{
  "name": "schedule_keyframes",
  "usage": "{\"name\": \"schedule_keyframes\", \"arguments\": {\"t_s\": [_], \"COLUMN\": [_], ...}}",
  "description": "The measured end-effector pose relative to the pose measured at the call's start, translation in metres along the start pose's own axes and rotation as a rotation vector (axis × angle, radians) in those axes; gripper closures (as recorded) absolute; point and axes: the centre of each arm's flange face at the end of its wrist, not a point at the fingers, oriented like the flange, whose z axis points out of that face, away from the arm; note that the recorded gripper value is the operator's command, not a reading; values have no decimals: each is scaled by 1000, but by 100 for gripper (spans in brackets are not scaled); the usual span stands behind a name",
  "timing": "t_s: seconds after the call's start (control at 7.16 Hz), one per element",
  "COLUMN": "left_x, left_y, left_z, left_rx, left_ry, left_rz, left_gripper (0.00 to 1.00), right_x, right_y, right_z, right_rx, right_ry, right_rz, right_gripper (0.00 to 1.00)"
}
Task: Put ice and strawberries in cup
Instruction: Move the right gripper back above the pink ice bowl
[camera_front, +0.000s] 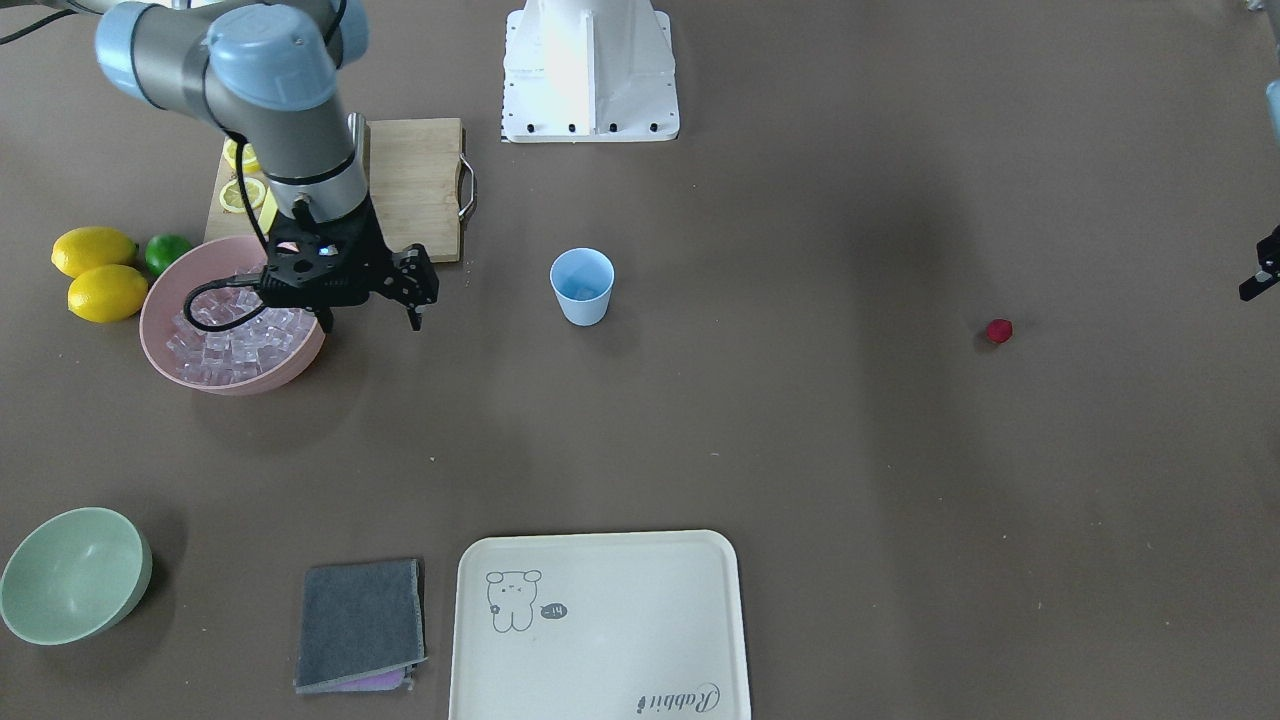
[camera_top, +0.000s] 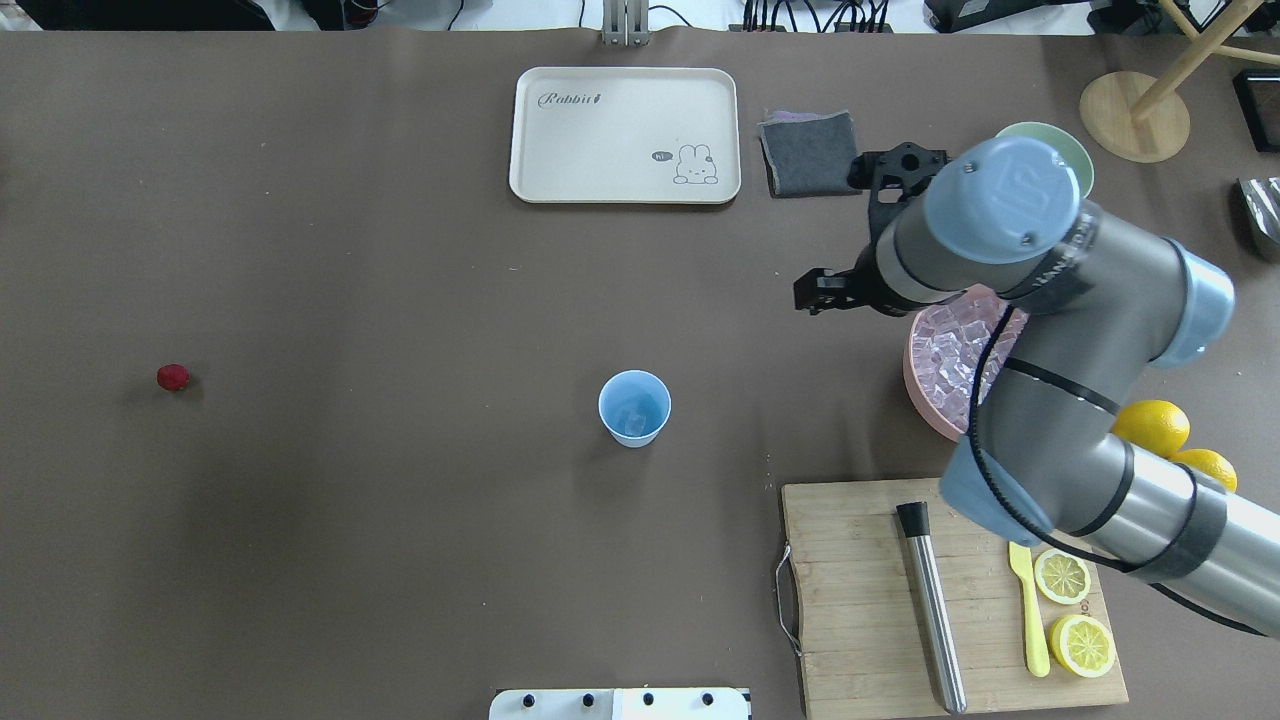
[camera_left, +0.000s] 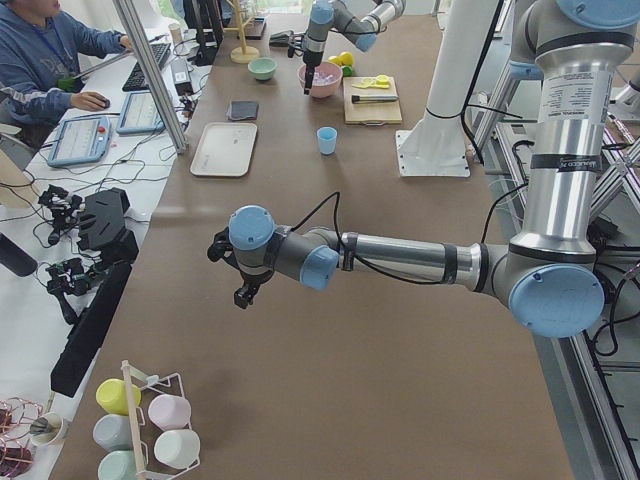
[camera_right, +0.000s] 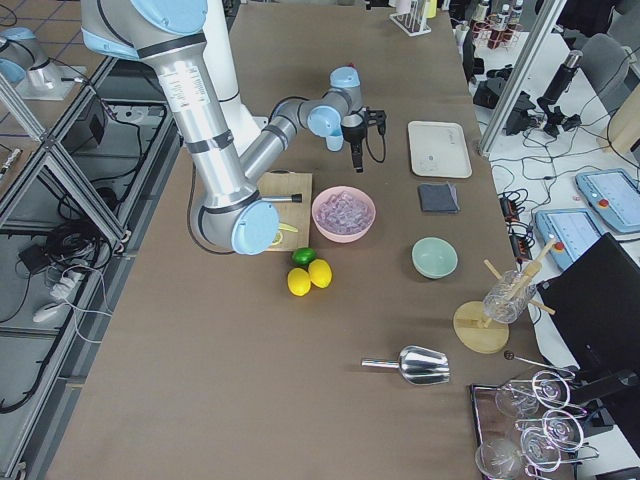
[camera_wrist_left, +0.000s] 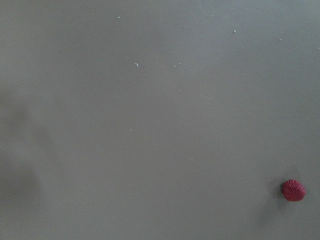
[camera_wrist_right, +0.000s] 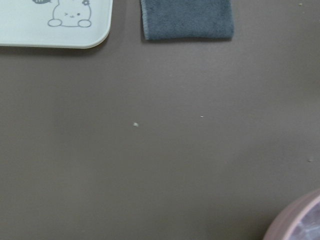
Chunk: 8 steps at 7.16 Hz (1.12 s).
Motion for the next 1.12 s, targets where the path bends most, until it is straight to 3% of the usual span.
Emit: {"name": "schedule_keyframes", "arguments": {"t_s": [0.28, 0.84, 1.12], "left_x": [1, 3, 4], "left_y": [-1, -2, -3], "left_z": [-1, -2, -3], "left_rx": [12, 22, 39], "left_ry": [-2, -3, -4], "left_rz": [14, 22, 12], "left_gripper": [2, 2, 2], "right_x": [63, 105, 114], "right_y": [-4, 13, 21], "right_z": [9, 17, 21], "right_rx": [-11, -56, -69], "right_ry": [-39, -62, -76], "right_rz": [-34, -35, -40], "right_gripper": [2, 17, 17]}}
